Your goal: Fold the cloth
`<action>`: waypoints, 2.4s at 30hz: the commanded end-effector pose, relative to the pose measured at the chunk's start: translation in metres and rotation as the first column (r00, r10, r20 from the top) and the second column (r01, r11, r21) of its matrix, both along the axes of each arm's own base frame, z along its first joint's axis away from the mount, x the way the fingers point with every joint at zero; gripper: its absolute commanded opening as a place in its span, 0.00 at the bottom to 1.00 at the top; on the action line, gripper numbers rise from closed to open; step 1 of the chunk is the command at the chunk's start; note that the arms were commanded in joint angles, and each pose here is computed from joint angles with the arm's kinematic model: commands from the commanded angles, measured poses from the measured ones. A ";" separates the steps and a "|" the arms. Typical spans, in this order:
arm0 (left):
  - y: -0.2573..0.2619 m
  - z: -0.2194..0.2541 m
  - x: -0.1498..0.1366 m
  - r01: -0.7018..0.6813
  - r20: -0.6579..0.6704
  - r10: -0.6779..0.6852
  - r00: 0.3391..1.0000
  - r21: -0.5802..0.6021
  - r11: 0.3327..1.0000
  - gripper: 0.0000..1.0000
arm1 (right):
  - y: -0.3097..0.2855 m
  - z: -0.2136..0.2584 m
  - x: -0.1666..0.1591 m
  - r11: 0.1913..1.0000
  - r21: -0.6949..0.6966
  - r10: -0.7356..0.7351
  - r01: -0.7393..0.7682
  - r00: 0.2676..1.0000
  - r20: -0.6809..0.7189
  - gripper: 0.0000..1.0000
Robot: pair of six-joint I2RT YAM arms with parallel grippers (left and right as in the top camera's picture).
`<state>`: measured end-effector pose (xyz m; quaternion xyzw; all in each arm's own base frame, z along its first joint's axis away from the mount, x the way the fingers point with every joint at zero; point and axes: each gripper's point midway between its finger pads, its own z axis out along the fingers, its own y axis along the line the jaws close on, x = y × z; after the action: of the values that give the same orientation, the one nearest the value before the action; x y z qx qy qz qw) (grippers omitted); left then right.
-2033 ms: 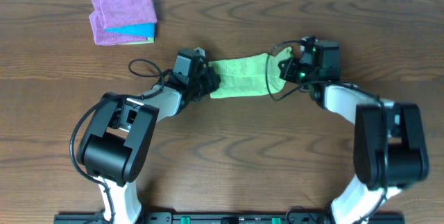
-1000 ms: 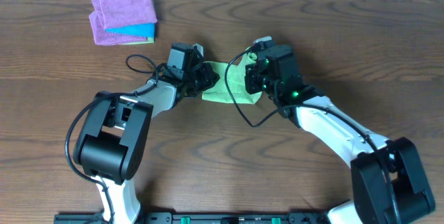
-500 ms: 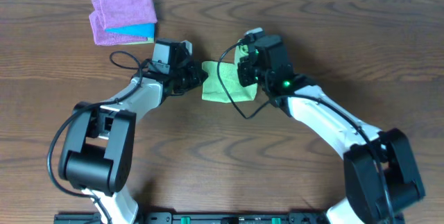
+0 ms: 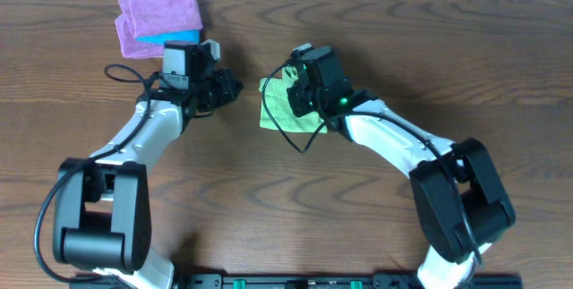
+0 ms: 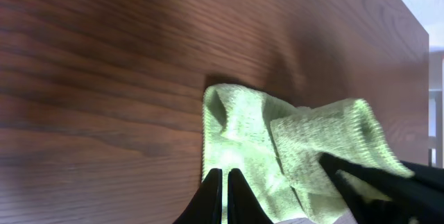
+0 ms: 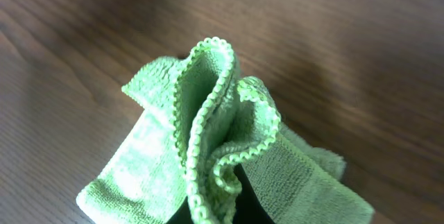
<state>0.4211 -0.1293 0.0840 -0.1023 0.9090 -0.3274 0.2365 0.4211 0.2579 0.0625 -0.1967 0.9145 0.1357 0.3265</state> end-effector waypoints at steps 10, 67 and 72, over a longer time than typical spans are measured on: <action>0.012 0.018 0.006 -0.012 0.045 0.012 0.999 0.008 1.000 0.06 | 0.031 -0.021 -0.012 0.997 -0.025 0.073 -0.074 0.997 -0.015 0.05; 0.022 0.042 0.009 -0.039 0.097 0.039 0.995 -0.006 0.999 0.06 | 0.070 -0.012 -0.054 0.977 0.147 0.187 -0.157 0.957 -0.221 0.51; 0.022 0.042 0.009 -0.039 0.097 0.040 0.994 -0.006 0.999 0.06 | 0.085 -0.009 -0.076 0.956 0.238 0.243 -0.174 0.922 -0.302 0.50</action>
<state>0.4247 -0.1080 0.1074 -0.1157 0.9005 -0.3246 0.2651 0.3571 0.3270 0.0471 -0.2353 0.9176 0.2522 0.1977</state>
